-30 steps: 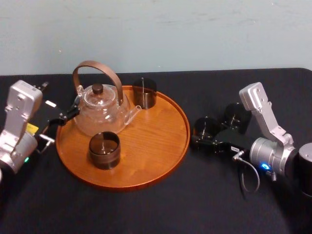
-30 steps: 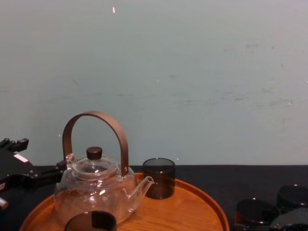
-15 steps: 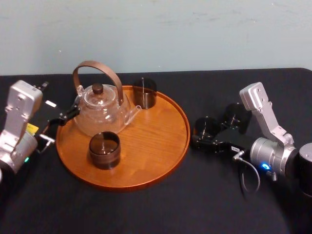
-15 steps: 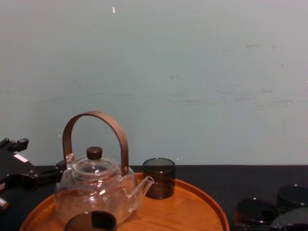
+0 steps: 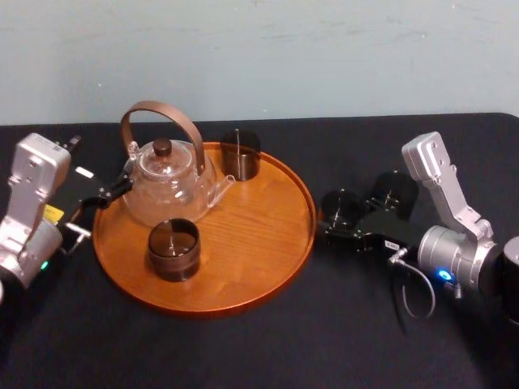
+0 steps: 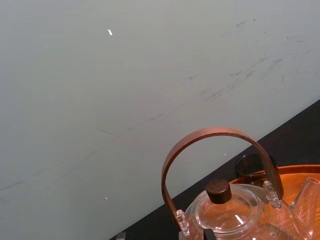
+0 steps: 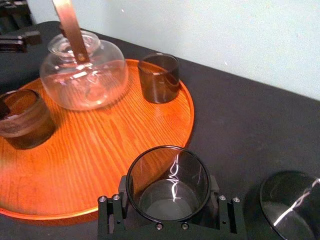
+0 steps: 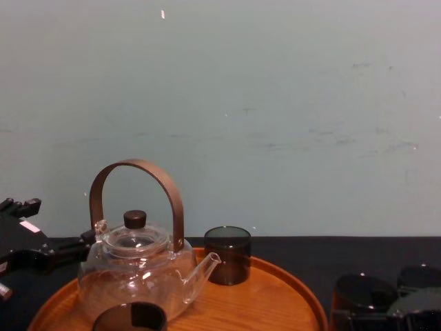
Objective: Pick up the glass from the table and place it on the tray.
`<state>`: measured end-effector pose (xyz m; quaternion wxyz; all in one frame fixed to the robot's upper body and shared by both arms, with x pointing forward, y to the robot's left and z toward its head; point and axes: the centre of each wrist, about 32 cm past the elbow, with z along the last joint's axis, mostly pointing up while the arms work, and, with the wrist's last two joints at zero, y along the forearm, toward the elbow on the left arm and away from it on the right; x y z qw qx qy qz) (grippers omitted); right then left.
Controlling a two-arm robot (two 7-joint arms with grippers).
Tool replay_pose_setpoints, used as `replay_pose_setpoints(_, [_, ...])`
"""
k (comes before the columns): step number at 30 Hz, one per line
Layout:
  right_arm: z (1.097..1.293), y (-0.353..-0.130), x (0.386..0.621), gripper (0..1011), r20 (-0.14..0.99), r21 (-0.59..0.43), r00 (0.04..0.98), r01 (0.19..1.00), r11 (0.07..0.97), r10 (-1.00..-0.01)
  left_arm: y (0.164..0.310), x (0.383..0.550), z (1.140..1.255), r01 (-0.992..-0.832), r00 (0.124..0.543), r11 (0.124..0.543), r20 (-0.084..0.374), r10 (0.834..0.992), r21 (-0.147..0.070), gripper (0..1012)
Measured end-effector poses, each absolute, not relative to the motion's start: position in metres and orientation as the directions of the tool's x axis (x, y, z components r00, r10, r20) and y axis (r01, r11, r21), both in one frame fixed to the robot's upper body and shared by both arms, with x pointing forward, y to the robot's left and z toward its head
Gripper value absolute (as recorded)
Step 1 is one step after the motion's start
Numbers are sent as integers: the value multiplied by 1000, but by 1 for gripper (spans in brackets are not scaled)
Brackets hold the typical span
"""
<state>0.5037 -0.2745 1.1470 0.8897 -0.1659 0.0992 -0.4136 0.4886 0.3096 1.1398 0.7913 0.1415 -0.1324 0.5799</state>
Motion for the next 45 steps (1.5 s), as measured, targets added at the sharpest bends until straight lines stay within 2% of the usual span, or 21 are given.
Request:
replay_pose_setpoints(9, [1165,-263,497,908,-9,-365,675,685,631,-738,310,489,1140,-955,292,287,374,880,70,1002])
replay_pose_setpoints(17, [1172,-241,498,909,-4,-351,716,653,671,-698,310,489,1140,-955,292,287,374,880,70,1001])
replay_pose_setpoints(30, [1167,-204,516,908,-43,-348,749,609,713,-661,310,489,1140,-955,292,287,374,880,70,1002])
replay_pose_setpoints(45, [1163,-189,521,909,-56,-354,767,583,731,-639,310,489,1140,-955,292,287,374,880,70,1001])
